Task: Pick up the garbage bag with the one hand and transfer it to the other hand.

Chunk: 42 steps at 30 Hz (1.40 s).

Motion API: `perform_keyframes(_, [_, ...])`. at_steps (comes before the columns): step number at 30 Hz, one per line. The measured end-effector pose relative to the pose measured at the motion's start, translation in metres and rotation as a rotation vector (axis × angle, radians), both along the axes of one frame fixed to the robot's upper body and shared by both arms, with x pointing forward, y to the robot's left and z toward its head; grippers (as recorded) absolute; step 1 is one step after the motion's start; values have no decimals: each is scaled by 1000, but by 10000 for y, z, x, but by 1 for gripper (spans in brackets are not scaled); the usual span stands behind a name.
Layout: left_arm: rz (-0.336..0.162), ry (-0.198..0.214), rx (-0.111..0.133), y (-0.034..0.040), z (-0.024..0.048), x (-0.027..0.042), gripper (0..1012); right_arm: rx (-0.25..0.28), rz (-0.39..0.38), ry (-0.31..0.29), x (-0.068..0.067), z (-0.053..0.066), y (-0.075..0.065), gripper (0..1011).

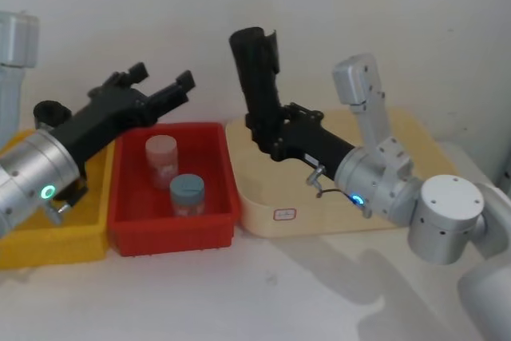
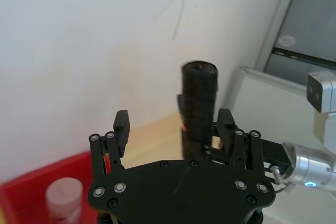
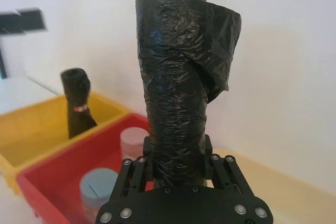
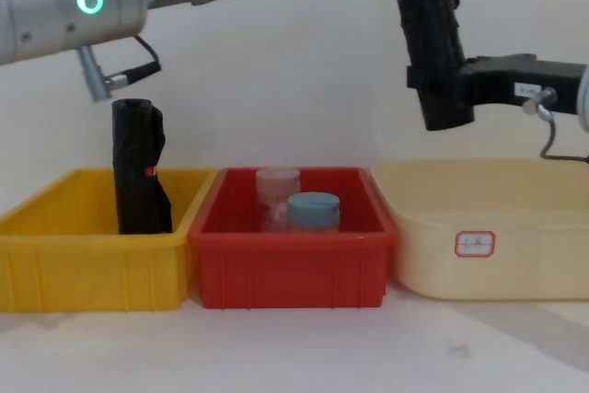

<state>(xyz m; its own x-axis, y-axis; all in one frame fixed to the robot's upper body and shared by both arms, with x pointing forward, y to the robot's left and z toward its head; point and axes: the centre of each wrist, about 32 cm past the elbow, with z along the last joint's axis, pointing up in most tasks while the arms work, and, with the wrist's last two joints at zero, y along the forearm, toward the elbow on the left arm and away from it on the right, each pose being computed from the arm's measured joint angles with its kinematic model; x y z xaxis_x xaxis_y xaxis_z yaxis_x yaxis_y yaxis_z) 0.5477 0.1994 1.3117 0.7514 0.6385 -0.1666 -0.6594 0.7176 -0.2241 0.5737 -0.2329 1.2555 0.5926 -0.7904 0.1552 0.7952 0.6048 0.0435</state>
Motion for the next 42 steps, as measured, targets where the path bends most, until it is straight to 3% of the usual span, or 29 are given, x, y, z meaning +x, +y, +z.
perform_keyframes(2, [6, -2, -2, 13, 0, -9, 1001, -9, -8, 3, 2, -2, -33, 496])
perform_keyframes(9, [102, -26, -5, 152, 4, -96, 1001, -47, -51, 21, -17, -42, -204, 499])
perform_keyframes(16, [161, -45, 0, 235, 9, -138, 1001, -67, -74, 31, -33, -64, -297, 708])
perform_keyframes(27, [198, -58, 5, 289, 13, -166, 1001, -84, -92, 40, -47, -81, -372, 1001])
perform_keyframes(35, [214, -63, 6, 310, 15, -178, 1001, -88, -94, 42, -53, -80, -388, 1001])
perform_keyframes(42, [220, -65, 7, 319, 16, -183, 1001, -98, -46, 44, -51, -28, -353, 1001])
